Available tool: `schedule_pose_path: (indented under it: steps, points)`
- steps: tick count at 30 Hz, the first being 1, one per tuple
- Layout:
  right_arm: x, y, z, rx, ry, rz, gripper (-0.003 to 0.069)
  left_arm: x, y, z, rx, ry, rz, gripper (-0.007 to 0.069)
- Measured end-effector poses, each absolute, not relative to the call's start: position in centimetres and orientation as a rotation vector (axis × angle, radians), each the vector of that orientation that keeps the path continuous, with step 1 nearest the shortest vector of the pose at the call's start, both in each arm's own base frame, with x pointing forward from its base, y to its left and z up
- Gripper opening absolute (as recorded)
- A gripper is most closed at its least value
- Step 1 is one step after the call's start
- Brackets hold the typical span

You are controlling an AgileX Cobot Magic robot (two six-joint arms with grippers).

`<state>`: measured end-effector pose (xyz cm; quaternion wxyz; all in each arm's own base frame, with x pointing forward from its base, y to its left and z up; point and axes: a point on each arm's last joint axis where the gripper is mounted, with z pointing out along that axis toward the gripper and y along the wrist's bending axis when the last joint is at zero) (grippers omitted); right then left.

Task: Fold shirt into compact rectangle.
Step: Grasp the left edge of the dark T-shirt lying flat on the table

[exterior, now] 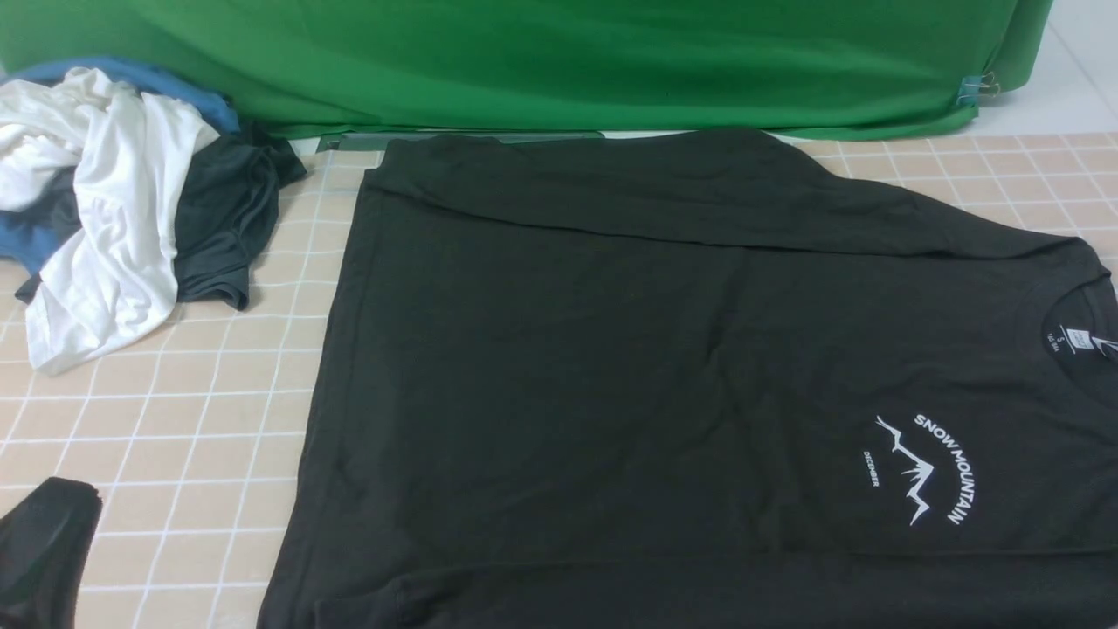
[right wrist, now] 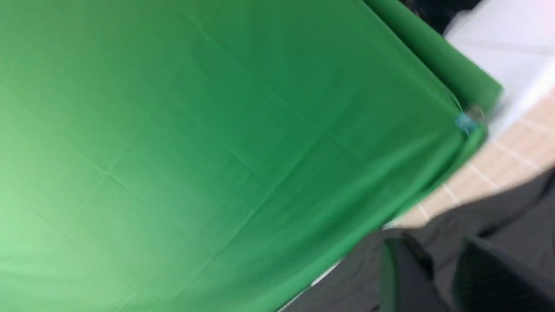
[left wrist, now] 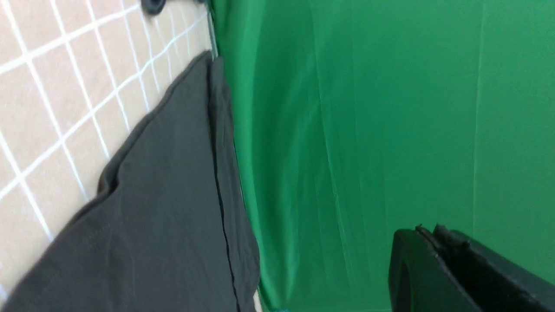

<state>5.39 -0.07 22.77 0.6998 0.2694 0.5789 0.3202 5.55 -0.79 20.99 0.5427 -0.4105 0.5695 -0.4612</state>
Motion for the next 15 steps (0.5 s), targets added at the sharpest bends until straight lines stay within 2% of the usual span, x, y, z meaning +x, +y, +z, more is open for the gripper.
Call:
schedule_pose_path:
  steps: [3,4,5,8,12,15]
  points:
    - [4.5,0.0,27.0,0.467,1.235,0.613,0.0053,4.9,-0.9,24.5,-0.796,1.340,-1.000,0.0018]
    - [4.4,0.0,27.3,0.451,1.243,0.592,0.0050,4.7,-0.9,25.2,-0.777,1.333,-0.995,0.0018]
    - [4.1,0.0,30.1,0.373,1.255,0.506,0.0035,4.4,-0.9,27.9,-0.687,1.334,-0.931,0.0018]
    - [4.4,0.3,34.5,0.254,1.410,0.349,0.0031,4.8,-1.3,31.7,-0.594,1.471,-0.800,0.0018]
    - [7.1,0.7,36.6,0.115,1.799,0.201,0.0031,7.6,-1.9,33.1,-0.519,1.908,-0.644,0.0018]
    - [9.1,0.9,36.1,-0.007,2.075,0.129,0.0031,10.1,-2.3,31.4,-0.467,2.295,-0.544,0.0018]
